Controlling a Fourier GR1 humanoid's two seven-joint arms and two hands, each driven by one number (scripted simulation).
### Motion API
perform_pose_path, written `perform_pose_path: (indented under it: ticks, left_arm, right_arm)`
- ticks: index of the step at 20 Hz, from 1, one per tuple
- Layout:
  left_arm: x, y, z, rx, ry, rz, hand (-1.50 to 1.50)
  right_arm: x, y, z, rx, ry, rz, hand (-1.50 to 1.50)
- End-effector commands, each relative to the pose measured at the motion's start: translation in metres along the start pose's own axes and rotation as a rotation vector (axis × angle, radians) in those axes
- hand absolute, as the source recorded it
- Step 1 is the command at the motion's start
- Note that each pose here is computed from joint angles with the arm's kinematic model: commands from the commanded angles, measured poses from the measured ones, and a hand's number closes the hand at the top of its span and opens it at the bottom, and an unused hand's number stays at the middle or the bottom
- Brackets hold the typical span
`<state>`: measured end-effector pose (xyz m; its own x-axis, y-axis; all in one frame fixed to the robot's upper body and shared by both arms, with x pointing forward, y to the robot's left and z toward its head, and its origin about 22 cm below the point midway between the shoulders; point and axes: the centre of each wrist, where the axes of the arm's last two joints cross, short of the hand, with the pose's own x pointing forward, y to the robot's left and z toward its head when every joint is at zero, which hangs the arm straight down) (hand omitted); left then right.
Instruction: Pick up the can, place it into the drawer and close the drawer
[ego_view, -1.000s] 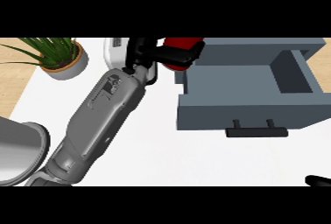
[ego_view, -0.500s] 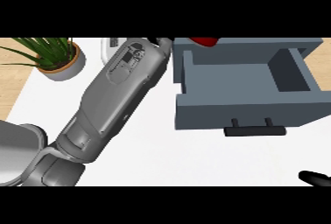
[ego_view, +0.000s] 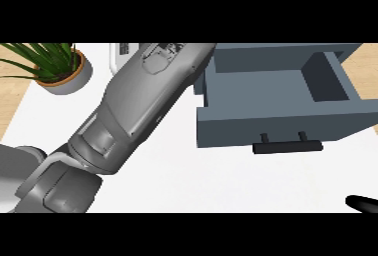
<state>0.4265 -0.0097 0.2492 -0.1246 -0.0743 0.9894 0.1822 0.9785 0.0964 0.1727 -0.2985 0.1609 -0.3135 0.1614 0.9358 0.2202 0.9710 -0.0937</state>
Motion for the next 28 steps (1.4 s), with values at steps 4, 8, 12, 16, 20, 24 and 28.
perform_pose_path:
  ticks: [4,8,12,16,20,24,28]
  left_arm:
    - [0.008,-0.010,-0.006,0.041,0.006,-0.050,1.50]
    - [0.002,-0.010,-0.007,0.119,0.002,-0.070,1.50]
    - [0.000,-0.009,-0.009,0.182,0.000,-0.085,-1.50]
    - [-0.005,-0.009,-0.009,0.210,-0.001,-0.094,-1.50]
    - [-0.014,-0.005,-0.009,0.225,-0.032,-0.074,-1.50]
    - [0.007,-0.010,-0.010,0.240,-0.014,-0.017,-1.50]
    - [-0.005,-0.005,-0.011,0.220,-0.005,0.009,-1.50]
  right_arm:
    - [0.003,0.007,-0.009,0.023,-0.025,-0.002,-1.50]
    - [0.011,0.009,-0.022,0.050,-0.024,0.007,-1.50]
    - [0.002,0.006,-0.022,0.065,-0.011,0.020,-1.50]
    - [0.014,0.004,-0.017,0.057,-0.029,0.021,-1.50]
    - [0.010,0.007,-0.034,0.104,-0.091,0.120,-1.50]
    - [0.019,0.013,-0.035,0.150,-0.164,0.188,-1.50]
    - [0.020,0.017,-0.049,0.192,-0.205,0.367,-1.50]
